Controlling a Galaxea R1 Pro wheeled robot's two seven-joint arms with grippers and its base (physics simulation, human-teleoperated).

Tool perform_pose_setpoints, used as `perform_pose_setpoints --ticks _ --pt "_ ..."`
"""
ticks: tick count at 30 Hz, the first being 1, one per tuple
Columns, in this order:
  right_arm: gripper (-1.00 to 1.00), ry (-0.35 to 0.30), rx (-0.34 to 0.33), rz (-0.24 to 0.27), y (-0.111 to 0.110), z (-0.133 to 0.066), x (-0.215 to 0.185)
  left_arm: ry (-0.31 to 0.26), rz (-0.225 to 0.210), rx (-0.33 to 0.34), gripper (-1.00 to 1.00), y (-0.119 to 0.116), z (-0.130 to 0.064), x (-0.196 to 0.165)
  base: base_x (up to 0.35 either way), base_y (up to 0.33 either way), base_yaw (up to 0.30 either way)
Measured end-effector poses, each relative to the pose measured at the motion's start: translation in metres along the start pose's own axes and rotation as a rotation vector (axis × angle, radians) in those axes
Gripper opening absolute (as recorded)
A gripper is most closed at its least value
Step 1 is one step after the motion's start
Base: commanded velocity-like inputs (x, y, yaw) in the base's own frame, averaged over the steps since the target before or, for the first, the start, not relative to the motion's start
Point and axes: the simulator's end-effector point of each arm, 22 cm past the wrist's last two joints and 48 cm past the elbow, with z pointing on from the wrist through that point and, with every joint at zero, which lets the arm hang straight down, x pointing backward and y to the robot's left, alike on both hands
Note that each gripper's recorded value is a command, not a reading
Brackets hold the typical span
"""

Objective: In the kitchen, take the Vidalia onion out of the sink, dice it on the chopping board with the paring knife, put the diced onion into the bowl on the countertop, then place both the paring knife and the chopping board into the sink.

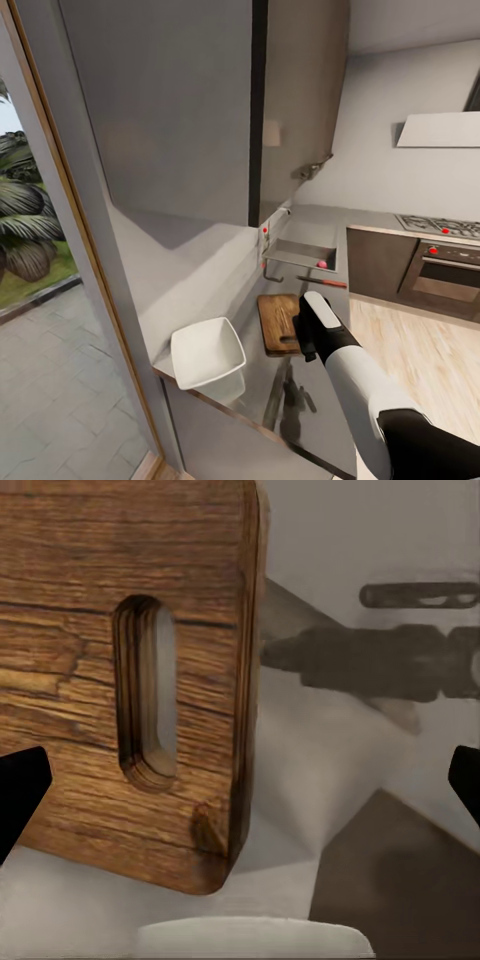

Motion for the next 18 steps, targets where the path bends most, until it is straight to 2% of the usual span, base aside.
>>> perform_pose_setpoints --ticks 18 --pt "1.00 -0.002 -0.003 -0.003 0.0008 0.0002 0.0002 -0.005 0.000 0.000 1.00 0.0000 0.0000 -0.0016 0.043 0.032 0.000"
